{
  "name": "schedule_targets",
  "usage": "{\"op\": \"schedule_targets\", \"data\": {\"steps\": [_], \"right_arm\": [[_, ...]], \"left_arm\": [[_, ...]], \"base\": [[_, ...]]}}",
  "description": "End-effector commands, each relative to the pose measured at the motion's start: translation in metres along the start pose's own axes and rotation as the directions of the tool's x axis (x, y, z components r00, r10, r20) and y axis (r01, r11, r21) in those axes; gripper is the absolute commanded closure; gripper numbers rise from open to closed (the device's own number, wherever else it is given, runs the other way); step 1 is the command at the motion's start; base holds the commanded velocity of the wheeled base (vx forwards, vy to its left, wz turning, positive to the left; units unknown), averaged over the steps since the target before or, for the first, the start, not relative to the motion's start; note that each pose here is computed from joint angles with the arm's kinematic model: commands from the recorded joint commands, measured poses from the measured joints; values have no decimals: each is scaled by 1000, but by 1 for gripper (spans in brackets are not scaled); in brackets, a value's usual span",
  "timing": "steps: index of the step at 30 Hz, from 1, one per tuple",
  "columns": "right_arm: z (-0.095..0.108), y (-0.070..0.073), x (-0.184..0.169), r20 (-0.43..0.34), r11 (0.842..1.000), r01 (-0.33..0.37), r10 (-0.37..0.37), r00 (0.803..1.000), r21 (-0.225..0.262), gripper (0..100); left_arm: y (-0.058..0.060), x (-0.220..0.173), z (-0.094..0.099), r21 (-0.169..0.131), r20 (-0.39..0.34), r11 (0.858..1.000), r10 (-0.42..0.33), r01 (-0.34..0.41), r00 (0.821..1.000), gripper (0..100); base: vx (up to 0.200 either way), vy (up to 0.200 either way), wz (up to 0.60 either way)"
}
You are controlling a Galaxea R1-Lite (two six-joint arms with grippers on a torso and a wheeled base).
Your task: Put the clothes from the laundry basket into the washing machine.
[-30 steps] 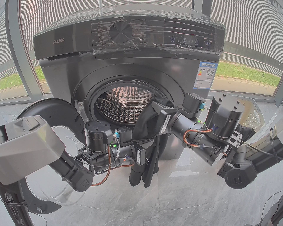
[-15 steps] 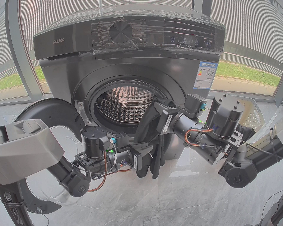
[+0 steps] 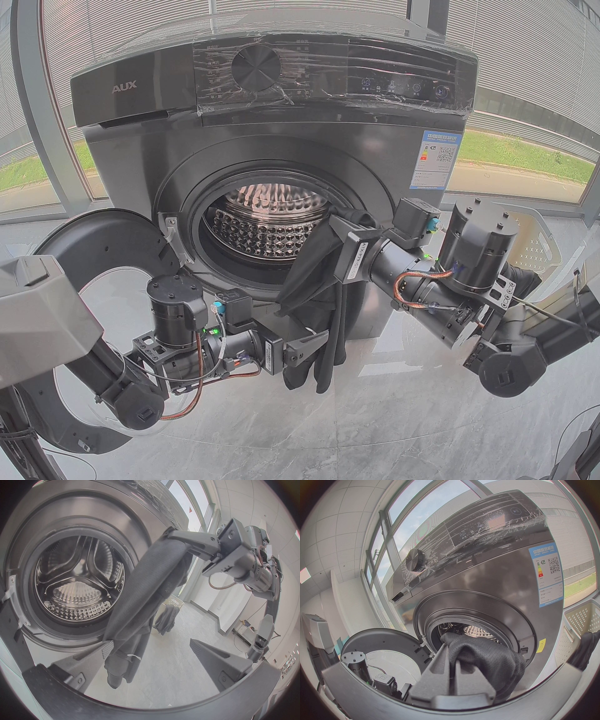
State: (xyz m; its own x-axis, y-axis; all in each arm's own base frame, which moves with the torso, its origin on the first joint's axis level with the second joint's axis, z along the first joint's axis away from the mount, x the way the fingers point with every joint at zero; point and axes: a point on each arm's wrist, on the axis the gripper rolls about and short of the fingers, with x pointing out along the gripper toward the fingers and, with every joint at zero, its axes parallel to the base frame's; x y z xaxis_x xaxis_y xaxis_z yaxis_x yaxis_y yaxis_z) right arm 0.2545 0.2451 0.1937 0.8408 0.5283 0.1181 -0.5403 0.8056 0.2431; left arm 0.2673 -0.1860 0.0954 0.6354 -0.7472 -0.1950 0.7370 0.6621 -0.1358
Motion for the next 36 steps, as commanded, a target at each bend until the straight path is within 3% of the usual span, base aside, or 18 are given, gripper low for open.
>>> {"op": "schedule_targets", "data": {"steps": [1,16,24,30,36], "right_arm": [[0,0,0,-1,1000,-2,2,1000,0,100],[1,1,0,2,1000,-4,4,1000,-1,100],[-1,2,0,0,1000,-5,5,1000,-1,100],[-1,3,1,-1,1000,-10,10,1000,0,100],[-2,4,-1,-3,1000,-11,11,1000,0,100]], "left_arm": [[3,1,5,4,18,1000,17,-17,1000,0],[33,17,5,15,36,993,112,-113,993,0],[34,18,3,19,34,993,119,-119,992,0],[23,28,6,30,50,996,80,-81,996,0],[26,39,10,34,74,996,82,-85,994,0]], "base": [[0,0,0],[0,0,0],[0,0,0],[0,0,0],[0,0,0]]}}
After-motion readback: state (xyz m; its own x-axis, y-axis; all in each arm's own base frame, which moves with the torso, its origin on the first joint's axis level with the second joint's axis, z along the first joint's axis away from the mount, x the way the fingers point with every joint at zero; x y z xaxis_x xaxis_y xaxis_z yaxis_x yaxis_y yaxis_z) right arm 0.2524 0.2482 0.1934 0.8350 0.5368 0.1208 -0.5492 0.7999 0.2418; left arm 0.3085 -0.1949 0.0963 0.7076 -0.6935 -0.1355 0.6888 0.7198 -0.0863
